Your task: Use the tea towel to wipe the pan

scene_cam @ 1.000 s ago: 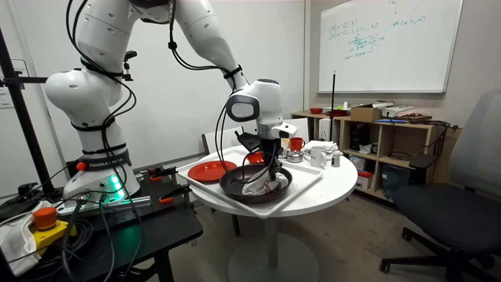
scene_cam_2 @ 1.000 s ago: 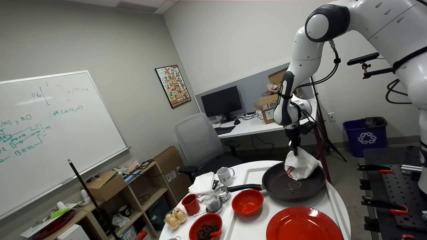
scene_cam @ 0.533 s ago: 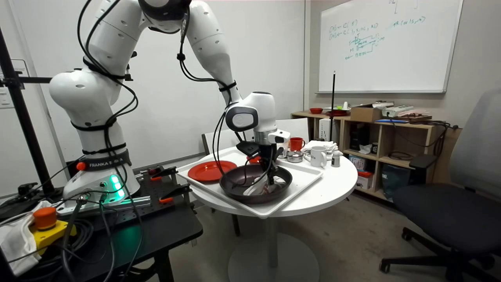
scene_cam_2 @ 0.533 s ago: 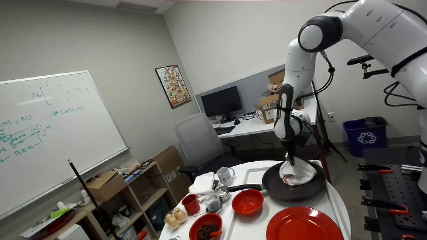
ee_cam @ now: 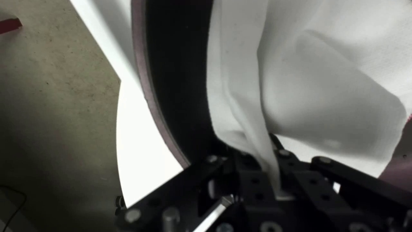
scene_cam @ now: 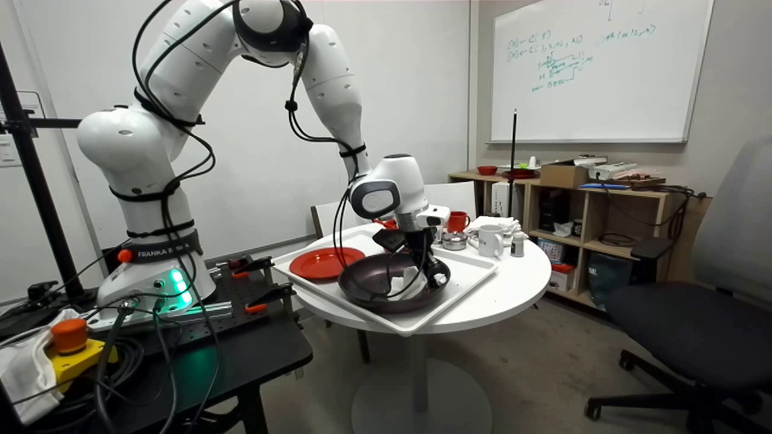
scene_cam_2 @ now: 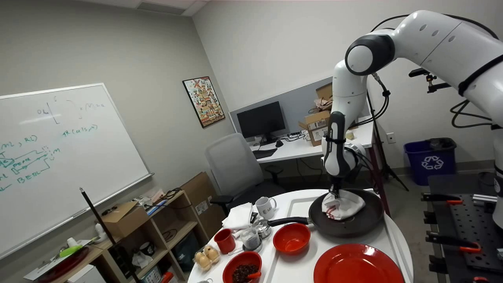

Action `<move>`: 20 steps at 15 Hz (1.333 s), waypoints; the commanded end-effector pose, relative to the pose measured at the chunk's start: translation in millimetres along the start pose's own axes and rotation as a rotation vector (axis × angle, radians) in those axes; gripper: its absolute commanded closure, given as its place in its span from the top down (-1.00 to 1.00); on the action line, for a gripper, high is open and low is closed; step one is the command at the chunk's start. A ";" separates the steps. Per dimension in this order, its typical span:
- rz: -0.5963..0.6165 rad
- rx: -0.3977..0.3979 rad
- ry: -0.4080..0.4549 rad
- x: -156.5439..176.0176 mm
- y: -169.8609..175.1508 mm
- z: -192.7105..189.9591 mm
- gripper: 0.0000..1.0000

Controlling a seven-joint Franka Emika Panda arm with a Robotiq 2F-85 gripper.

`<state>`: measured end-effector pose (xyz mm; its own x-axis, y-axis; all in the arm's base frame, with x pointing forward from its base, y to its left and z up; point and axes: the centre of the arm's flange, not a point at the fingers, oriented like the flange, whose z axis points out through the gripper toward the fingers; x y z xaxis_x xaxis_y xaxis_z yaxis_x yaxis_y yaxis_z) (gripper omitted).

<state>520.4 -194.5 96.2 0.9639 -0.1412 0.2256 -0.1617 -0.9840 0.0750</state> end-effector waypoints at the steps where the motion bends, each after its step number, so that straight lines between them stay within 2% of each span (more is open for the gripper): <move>1: 0.008 0.037 0.037 6.4 -5.7 11.8 -0.90; 5: -0.036 0.119 0.013 -1.5 -31.6 14.3 -0.90; 10: -0.151 0.193 -0.032 -24.1 -68.5 11.6 -0.90; 15: -0.326 0.281 -0.159 -61.1 -95.4 5.3 -0.90; 20: -0.452 0.328 -0.267 -76.5 -98.2 -0.7 -0.90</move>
<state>481.1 -85.8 71.0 0.9686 0.2433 0.0516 0.2486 -0.9522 -0.1777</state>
